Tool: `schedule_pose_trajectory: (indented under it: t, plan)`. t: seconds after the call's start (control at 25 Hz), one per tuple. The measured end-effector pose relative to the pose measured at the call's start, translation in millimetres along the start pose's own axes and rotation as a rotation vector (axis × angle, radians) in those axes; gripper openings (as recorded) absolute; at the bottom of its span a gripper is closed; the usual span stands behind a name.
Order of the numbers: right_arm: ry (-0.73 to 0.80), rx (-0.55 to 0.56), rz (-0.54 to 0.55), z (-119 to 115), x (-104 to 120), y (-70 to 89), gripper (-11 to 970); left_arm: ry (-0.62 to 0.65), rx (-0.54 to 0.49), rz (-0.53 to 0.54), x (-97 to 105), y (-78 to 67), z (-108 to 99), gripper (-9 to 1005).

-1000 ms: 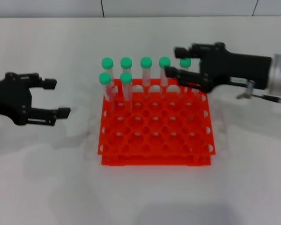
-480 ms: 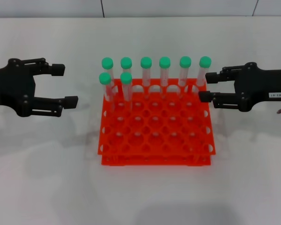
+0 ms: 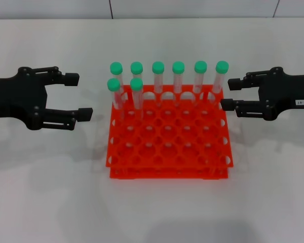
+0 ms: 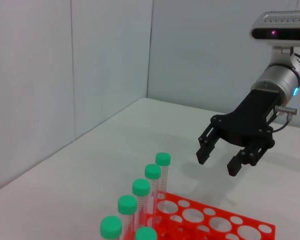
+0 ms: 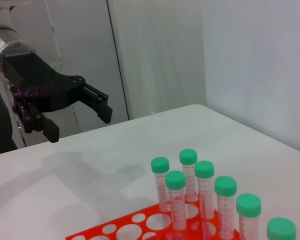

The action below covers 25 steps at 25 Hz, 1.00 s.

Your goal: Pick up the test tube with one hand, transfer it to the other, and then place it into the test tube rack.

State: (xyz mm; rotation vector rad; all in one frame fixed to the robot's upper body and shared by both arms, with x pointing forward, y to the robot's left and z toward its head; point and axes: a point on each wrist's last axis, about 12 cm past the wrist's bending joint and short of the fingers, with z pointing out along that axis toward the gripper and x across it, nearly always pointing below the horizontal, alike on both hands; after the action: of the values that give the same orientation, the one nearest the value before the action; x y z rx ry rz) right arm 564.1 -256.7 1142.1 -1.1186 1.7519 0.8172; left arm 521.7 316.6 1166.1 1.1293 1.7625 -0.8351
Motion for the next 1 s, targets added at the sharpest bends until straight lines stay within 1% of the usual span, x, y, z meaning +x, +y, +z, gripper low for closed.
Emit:
schedule_pose_trajectory:
  t: [1.0]
  plan:
    - [-0.009,-0.018,0.002,3.8,-0.7,3.6,532,0.008,0.005,-0.007,2.3,-1.2,-0.9,869]
